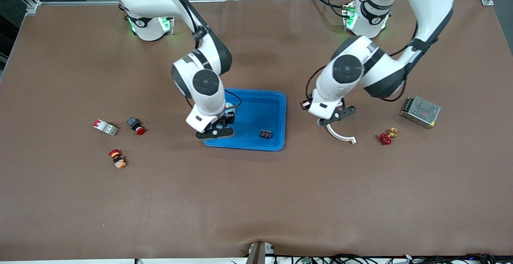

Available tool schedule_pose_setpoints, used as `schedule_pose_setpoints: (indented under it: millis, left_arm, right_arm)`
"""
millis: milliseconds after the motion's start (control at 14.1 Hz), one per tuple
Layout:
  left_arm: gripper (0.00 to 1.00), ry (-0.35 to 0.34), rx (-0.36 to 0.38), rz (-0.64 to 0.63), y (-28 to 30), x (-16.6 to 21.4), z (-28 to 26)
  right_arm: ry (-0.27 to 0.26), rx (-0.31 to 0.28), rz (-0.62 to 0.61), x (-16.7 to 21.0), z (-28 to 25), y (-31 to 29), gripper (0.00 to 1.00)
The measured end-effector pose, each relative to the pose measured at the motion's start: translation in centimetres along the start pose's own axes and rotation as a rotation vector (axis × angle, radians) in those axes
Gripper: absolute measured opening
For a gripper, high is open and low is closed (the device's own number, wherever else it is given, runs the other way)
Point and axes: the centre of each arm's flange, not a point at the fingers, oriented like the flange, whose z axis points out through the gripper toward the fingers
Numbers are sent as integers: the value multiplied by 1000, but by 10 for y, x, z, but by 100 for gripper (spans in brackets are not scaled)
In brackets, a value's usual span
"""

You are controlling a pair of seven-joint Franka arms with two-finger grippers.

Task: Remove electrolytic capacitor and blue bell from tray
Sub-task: 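Carry the bell toward the red buttons while the left gripper carries the capacitor, then release the capacitor beside the white arc while the right gripper lowers the bell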

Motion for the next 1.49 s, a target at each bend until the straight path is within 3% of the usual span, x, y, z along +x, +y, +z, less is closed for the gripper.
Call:
schedule_pose_setpoints:
  millis: [142, 355, 709, 1064, 1489]
  left_arm:
    - [31, 45, 43, 96, -25, 6, 21]
    - [31, 143, 38, 189, -55, 7, 63]
    - [31, 223, 45, 241, -108, 25, 88]
    - [31, 277, 44, 287, -149, 46, 104]
    - [31, 216, 8, 275, -162, 48, 138]
  right_arm:
    - [-11, 2, -110, 14, -34, 79, 68]
    - [-23, 11, -256, 27, -56, 210, 68]
    - [-29, 54, -431, 19, -32, 372, 68]
    - [-27, 130, -554, 18, 54, 427, 68]
    - [-19, 132, -653, 12, 110, 458, 68]
